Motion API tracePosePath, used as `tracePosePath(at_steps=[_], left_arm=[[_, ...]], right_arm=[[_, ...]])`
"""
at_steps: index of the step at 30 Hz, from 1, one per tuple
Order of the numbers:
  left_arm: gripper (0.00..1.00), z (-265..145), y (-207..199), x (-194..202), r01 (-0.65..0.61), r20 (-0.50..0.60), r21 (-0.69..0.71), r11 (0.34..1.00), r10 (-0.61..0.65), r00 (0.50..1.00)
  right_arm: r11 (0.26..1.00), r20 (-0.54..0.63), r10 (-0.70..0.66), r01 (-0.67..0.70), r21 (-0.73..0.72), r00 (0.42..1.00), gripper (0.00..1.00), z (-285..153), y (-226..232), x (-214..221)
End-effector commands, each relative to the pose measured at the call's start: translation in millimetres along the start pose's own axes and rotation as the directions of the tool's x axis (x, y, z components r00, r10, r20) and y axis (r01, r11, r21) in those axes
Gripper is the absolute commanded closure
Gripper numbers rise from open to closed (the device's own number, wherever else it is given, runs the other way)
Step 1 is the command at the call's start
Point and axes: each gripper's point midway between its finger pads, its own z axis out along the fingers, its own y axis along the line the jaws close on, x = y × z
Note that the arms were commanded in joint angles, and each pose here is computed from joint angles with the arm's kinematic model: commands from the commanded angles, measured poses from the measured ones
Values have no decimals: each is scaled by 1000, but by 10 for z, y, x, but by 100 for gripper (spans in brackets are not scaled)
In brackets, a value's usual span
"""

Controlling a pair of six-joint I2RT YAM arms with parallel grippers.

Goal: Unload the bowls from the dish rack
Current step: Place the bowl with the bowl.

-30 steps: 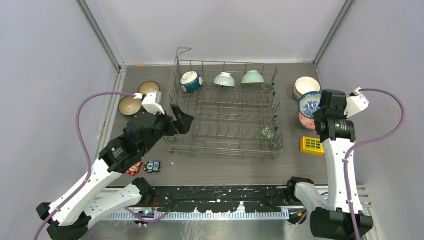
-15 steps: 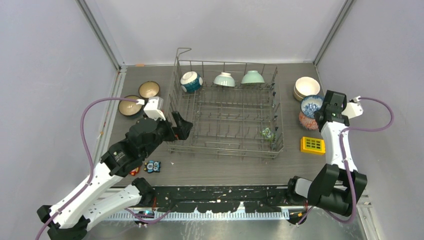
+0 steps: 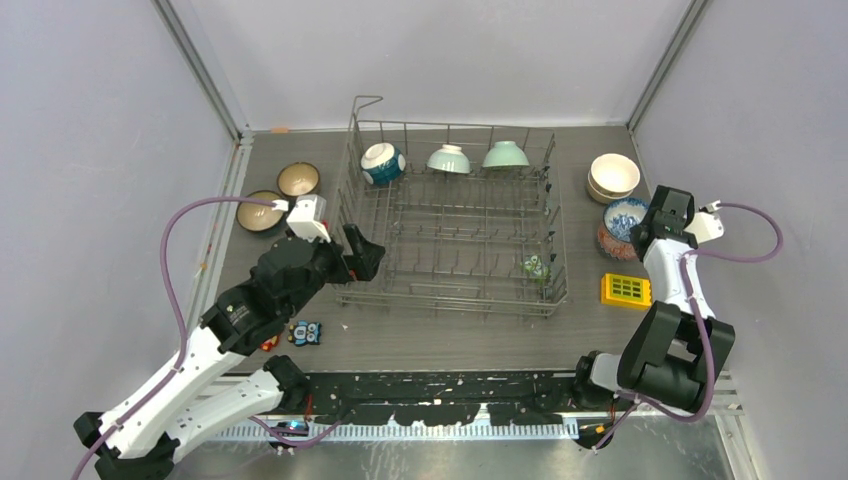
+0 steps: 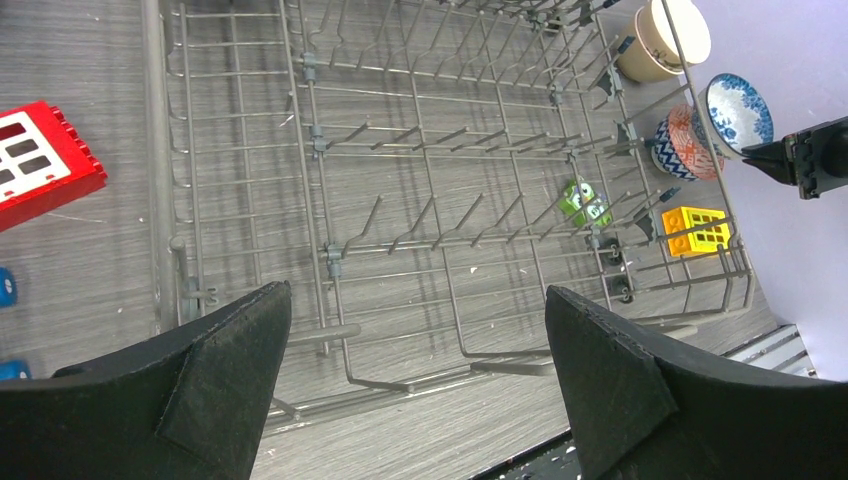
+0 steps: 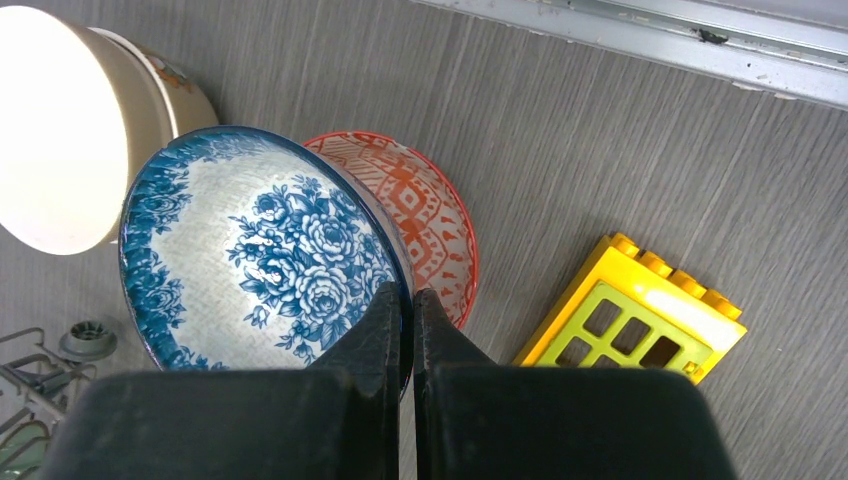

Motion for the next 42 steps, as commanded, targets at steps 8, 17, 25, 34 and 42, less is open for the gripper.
tracePosePath(at_steps=[8, 17, 25, 34, 42], left_arm=[[0, -25, 62, 93, 22, -16, -10, 1000, -22, 1000], [0, -30, 68, 111, 26, -21, -10, 1000, -26, 999], [0, -20, 74, 129, 27, -26, -14, 1000, -27, 999], [0, -18, 90, 144, 26, -30, -20, 999, -27, 999], [0, -13, 90, 154, 28, -34, -21, 999, -29, 999]], right_arm=[[997, 53, 46, -42, -61, 998, 99, 76, 172, -132], [999, 30, 24, -23, -37, 999, 99, 154, 81, -19], [1000, 19, 17, -17, -25, 1000, 99, 184, 45, 34], [1000, 3, 1, -1, -4, 1000, 99, 256, 0, 92], [1000, -5, -1, 1, 0, 1000, 99, 276, 3, 98]])
